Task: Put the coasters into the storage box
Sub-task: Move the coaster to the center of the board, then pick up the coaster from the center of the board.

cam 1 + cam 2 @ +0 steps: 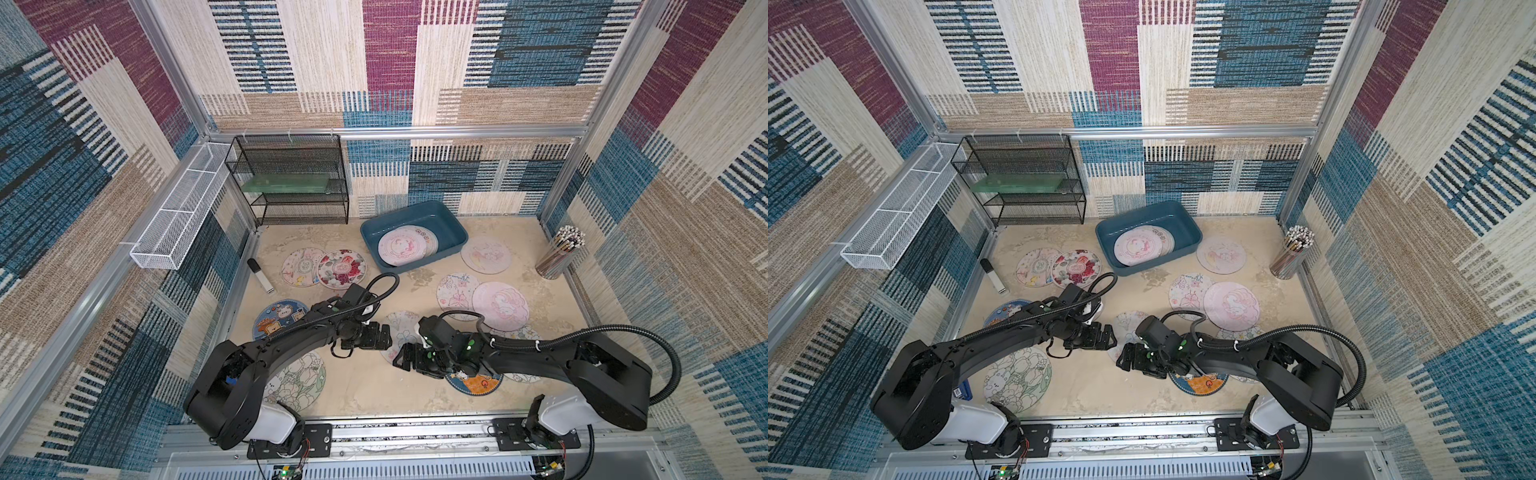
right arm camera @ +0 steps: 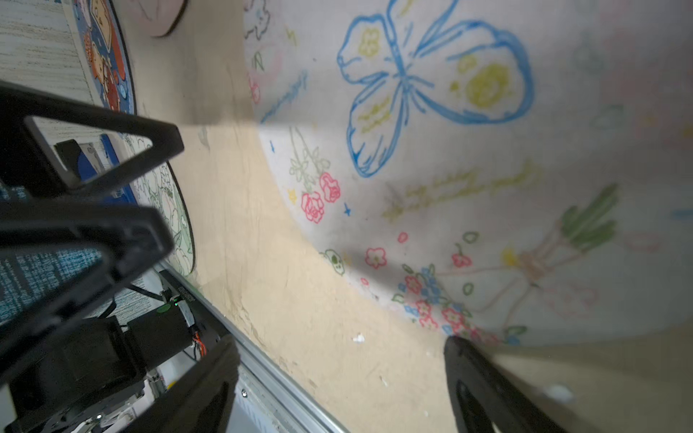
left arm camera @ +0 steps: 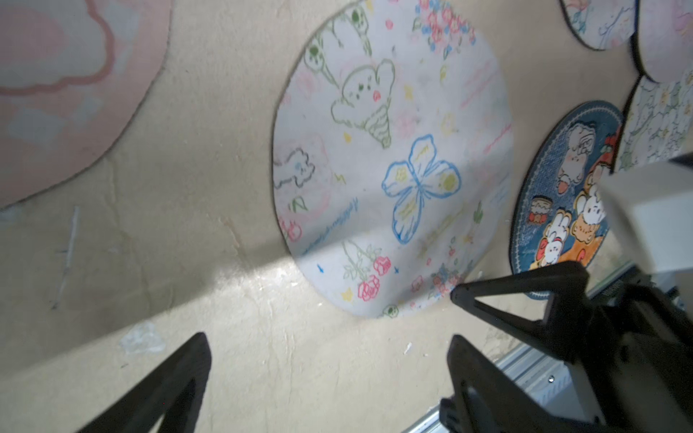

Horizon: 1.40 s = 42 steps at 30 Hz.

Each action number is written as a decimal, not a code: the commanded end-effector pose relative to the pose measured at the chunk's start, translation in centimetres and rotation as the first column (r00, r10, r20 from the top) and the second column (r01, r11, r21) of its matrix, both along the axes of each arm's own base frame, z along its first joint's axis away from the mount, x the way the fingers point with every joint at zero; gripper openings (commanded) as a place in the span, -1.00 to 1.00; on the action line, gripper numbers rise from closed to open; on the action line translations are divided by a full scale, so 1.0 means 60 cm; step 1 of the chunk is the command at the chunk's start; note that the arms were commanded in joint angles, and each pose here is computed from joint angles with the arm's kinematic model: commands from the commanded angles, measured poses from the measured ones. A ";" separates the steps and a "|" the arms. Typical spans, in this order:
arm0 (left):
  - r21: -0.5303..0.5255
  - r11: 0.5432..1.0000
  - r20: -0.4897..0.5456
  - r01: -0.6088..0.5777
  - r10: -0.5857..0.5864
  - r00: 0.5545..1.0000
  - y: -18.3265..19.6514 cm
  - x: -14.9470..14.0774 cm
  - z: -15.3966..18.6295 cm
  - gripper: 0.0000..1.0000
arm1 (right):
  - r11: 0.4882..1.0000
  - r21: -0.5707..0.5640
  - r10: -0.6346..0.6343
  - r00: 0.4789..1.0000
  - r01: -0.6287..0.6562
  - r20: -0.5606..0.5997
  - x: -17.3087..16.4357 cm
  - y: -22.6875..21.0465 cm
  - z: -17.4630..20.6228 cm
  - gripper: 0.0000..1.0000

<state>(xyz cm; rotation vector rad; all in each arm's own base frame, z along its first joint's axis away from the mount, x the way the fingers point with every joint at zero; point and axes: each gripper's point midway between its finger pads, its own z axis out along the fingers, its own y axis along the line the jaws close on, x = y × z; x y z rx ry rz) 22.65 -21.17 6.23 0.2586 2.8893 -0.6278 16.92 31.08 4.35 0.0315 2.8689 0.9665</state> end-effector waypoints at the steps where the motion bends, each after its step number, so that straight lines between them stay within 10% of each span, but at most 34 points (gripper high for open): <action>1: 0.027 0.999 -0.004 -0.025 0.025 1.000 0.010 -0.001 -0.005 0.93 | 0.992 -0.110 0.065 0.997 -0.061 0.035 0.011 -0.027 -0.001 0.77; 19: 0.006 0.989 0.020 -0.146 0.146 0.989 -0.024 0.073 -0.023 0.57 | 0.970 -0.211 0.134 0.989 -0.117 0.068 0.164 -0.137 0.014 0.60; 42: 0.080 0.992 -0.069 -0.102 0.107 0.992 -0.027 0.068 -0.071 0.09 | 0.953 -0.196 0.227 0.973 -0.230 -0.035 0.156 -0.118 -0.036 0.37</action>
